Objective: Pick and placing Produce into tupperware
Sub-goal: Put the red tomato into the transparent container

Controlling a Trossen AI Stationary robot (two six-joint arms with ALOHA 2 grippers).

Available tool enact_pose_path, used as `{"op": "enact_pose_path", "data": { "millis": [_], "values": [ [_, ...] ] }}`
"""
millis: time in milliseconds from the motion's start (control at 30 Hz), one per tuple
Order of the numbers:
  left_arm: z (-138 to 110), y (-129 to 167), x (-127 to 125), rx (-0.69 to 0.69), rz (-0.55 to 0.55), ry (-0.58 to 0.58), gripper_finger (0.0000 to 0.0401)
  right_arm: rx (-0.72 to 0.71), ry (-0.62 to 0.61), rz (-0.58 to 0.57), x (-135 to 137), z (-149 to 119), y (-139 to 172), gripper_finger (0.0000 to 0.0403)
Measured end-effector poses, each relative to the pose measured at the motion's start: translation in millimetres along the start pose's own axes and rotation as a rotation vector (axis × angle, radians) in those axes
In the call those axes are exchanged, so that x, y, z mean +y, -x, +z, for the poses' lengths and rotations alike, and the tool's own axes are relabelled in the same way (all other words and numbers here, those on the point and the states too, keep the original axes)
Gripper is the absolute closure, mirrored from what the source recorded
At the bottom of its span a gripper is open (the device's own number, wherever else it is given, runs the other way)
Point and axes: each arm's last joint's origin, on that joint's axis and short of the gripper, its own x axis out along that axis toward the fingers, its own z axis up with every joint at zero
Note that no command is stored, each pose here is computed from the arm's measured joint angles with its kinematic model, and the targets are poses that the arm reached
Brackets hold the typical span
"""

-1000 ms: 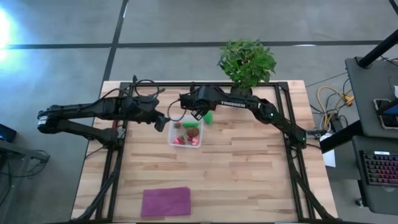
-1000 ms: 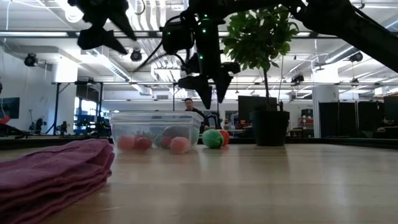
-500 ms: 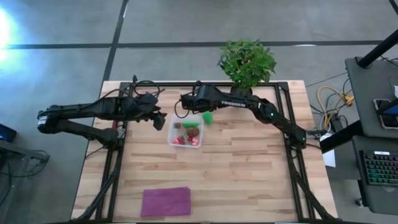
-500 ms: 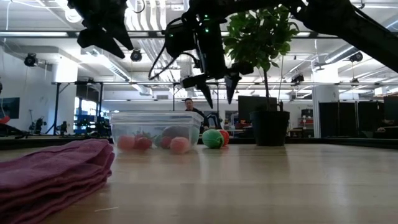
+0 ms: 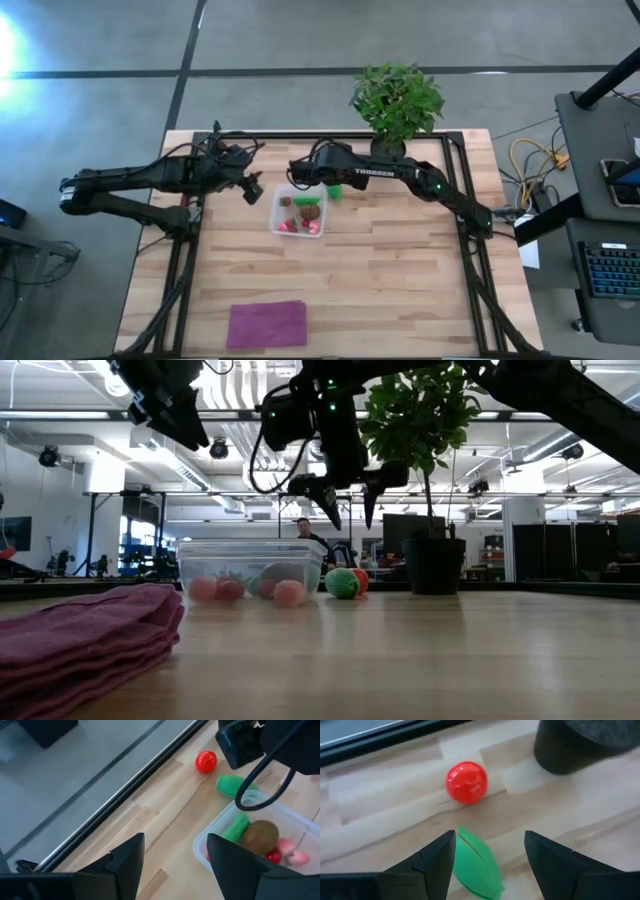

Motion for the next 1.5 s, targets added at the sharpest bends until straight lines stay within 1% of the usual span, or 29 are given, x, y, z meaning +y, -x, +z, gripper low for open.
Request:
{"op": "enact_pose_path", "data": {
  "millis": [100,267,367,500,667,767,800,900,967,1033,1167,1233,1500],
  "values": [
    [-1,0,1,0.009,0.003,-0.034,0.02,0.052,-0.062,-0.023,1,-5,-14,0.0172],
    [-2,0,1,0.018,0.006,-0.047,0.02,0.098,-0.067,-0.01,6,-12,-34,0.0172],
    [-2,0,1,0.018,0.006,-0.047,0.02,0.092,-0.08,-0.026,6,-3,-42,0.0172],
    [-2,0,1,0.018,0.006,-0.048,0.02,0.095,-0.132,-0.046,9,15,-55,0.0172],
    [-2,0,1,0.018,0.006,-0.048,0.02,0.136,-0.151,0.049,21,27,-66,0.0172],
    [-2,0,1,0.018,0.006,-0.048,0.02,0.159,-0.191,0.082,26,34,-71,0.0172],
    [-2,0,1,0.018,0.006,-0.048,0.02,0.162,-0.193,0.085,27,36,-72,0.0172],
    [-2,0,1,0.018,0.006,-0.048,0.02,0.157,-0.142,0.074,25,40,-75,0.0172],
    [-2,0,1,0.018,0.006,-0.048,0.02,0.16,-0.13,0.047,23,42,-77,0.0172],
    [-2,0,1,0.018,0.006,-0.046,0.02,0.182,-0.133,0.016,20,44,-81,0.0172],
    [-2,0,1,0.015,0.006,-0.043,0.02,0.246,-0.114,-0.005,18,46,-89,0.0172],
    [-2,0,1,0.012,0.005,-0.041,0.02,0.248,-0.108,-0.016,17,46,-93,0.0172],
    [-1,0,0,0.011,0.008,-0.036,0.02,0.261,-0.111,-0.013,17,49,-95,0.0172]
  ]
}}
